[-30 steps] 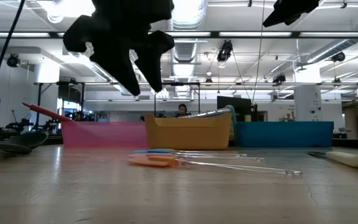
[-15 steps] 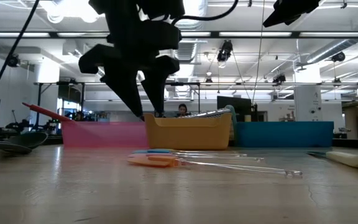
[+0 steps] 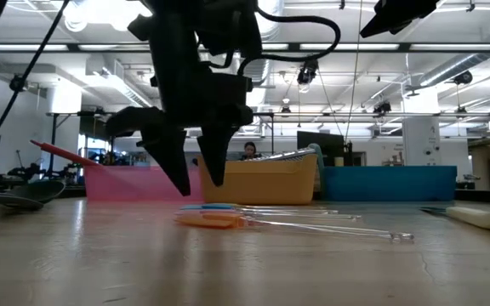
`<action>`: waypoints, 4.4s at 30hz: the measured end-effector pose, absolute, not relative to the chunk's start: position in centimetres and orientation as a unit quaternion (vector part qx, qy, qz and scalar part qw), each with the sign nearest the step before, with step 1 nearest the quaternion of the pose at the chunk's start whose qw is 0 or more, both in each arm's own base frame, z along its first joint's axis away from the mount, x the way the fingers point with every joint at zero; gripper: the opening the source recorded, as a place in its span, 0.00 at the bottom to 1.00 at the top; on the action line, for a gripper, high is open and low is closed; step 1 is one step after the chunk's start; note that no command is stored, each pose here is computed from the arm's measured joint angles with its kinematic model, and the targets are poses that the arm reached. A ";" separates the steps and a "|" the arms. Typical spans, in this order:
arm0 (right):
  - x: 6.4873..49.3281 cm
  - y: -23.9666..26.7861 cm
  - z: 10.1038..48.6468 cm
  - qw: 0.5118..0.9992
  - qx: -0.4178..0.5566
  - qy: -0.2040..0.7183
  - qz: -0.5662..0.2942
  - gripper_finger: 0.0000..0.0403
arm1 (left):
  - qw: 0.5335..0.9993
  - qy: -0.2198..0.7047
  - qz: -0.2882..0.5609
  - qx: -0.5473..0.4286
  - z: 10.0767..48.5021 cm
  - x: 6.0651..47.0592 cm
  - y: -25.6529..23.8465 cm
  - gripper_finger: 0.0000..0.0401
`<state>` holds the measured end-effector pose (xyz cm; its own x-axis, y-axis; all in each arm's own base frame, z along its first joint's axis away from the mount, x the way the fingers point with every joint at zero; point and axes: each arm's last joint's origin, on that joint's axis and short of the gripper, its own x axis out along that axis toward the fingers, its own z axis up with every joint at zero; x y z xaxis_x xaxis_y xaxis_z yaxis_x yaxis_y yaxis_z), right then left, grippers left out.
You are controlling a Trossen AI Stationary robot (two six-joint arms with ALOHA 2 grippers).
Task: Pick & Place Kitchen Items
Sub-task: Put the blue spatula into the yellow bin
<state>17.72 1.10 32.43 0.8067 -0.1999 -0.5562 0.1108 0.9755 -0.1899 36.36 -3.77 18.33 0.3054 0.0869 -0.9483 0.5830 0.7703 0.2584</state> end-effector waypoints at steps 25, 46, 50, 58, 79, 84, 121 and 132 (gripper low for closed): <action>17.7 1.1 32.4 0.947 -0.074 0.301 -0.082 0.02 | 0.712 0.571 -0.187 0.363 14.9 37.3 -5.9 0.63; 17.7 1.1 32.2 0.947 -0.073 0.303 -0.082 0.02 | 0.697 0.576 -0.197 0.379 14.7 37.2 -5.4 0.13; 17.7 1.1 32.1 0.946 -0.073 0.304 -0.082 0.02 | 0.697 0.577 -0.193 0.380 14.7 37.2 -5.4 0.02; 17.7 1.1 32.1 0.946 -0.073 0.304 -0.082 0.02 | 0.705 0.577 -0.182 0.369 14.8 37.3 -5.4 0.01; 17.7 1.1 32.1 0.946 -0.073 0.304 -0.081 0.02 | 0.736 0.548 -0.142 0.371 17.8 38.0 -7.1 0.51; 17.7 1.1 32.1 0.947 -0.071 0.304 -0.082 0.02 | 0.732 0.559 -0.151 0.359 18.1 38.1 -5.8 0.54; 17.7 1.1 32.1 0.947 -0.070 0.304 -0.083 0.02 | 0.769 0.608 -0.138 0.140 15.4 38.8 -2.1 0.52; 17.7 1.1 32.1 0.946 -0.070 0.305 -0.083 0.02 | 0.736 0.604 -0.155 0.262 15.2 38.5 -4.2 0.52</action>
<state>17.74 1.12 32.08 0.8009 -0.1988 -0.5649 0.1137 0.9766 -0.1825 38.51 -4.23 15.23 0.2220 0.0881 -0.9710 0.5456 0.8142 0.1986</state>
